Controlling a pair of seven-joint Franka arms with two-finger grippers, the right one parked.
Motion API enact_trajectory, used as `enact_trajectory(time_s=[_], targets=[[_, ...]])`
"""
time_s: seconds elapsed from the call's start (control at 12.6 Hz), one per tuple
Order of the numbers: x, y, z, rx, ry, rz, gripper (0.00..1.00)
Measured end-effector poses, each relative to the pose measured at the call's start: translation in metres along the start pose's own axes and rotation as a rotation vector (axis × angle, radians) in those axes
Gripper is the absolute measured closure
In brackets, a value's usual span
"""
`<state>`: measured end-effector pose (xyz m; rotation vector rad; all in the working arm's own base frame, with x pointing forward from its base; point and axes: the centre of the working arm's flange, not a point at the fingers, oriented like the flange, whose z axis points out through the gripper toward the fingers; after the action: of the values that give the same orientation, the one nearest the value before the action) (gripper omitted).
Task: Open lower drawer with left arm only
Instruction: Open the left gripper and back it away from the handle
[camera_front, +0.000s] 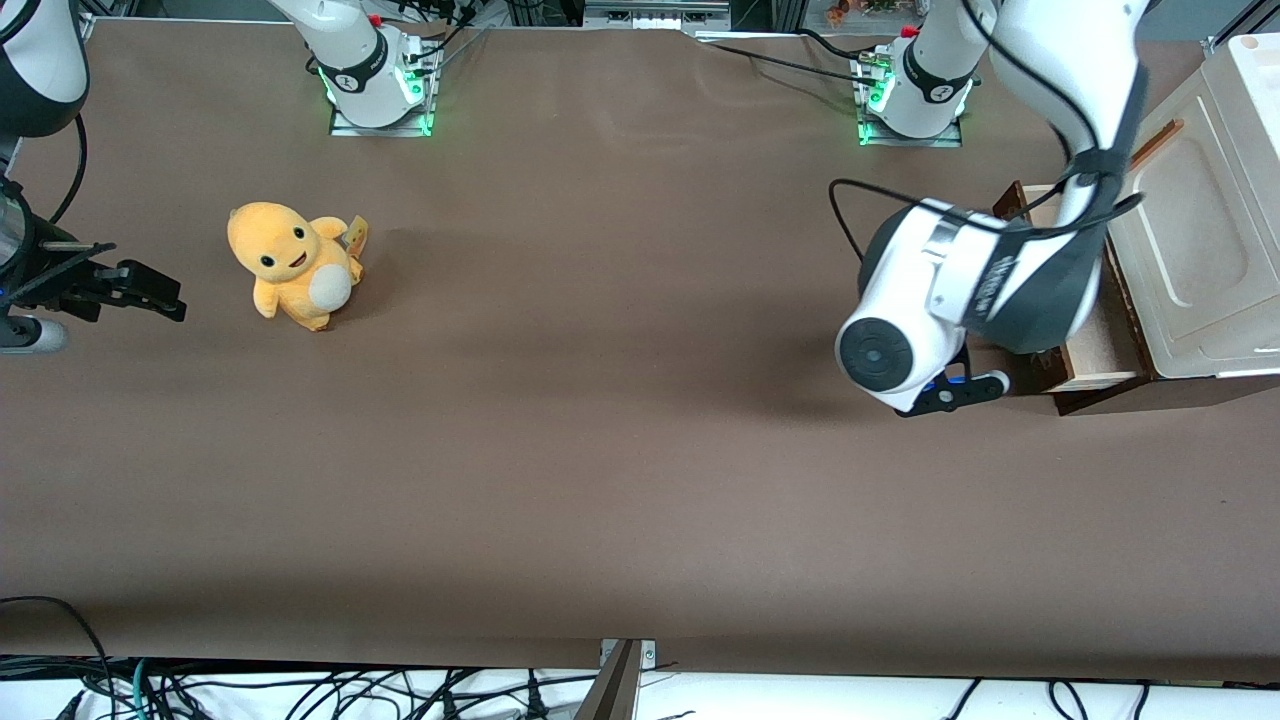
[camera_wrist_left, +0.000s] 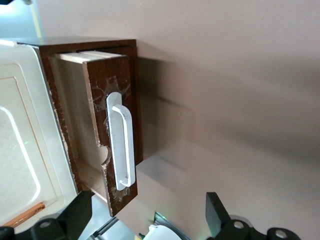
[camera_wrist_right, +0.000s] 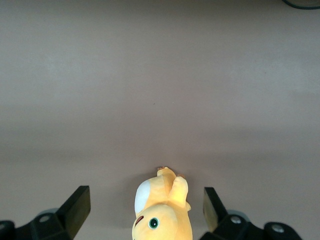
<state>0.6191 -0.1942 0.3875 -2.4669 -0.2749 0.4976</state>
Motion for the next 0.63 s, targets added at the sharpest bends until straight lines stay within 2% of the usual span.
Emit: enact_trajectory(time_s=[0.4, 0.48, 0.63], targets=[[0.016, -0.066, -0.037, -0.187, 0.009, 0.049, 0.0], [0.018, -0.078, -0.042, -0.206, 0.019, 0.056, 0.0], [0.018, -0.099, -0.048, -0.218, 0.04, 0.081, 0.0]])
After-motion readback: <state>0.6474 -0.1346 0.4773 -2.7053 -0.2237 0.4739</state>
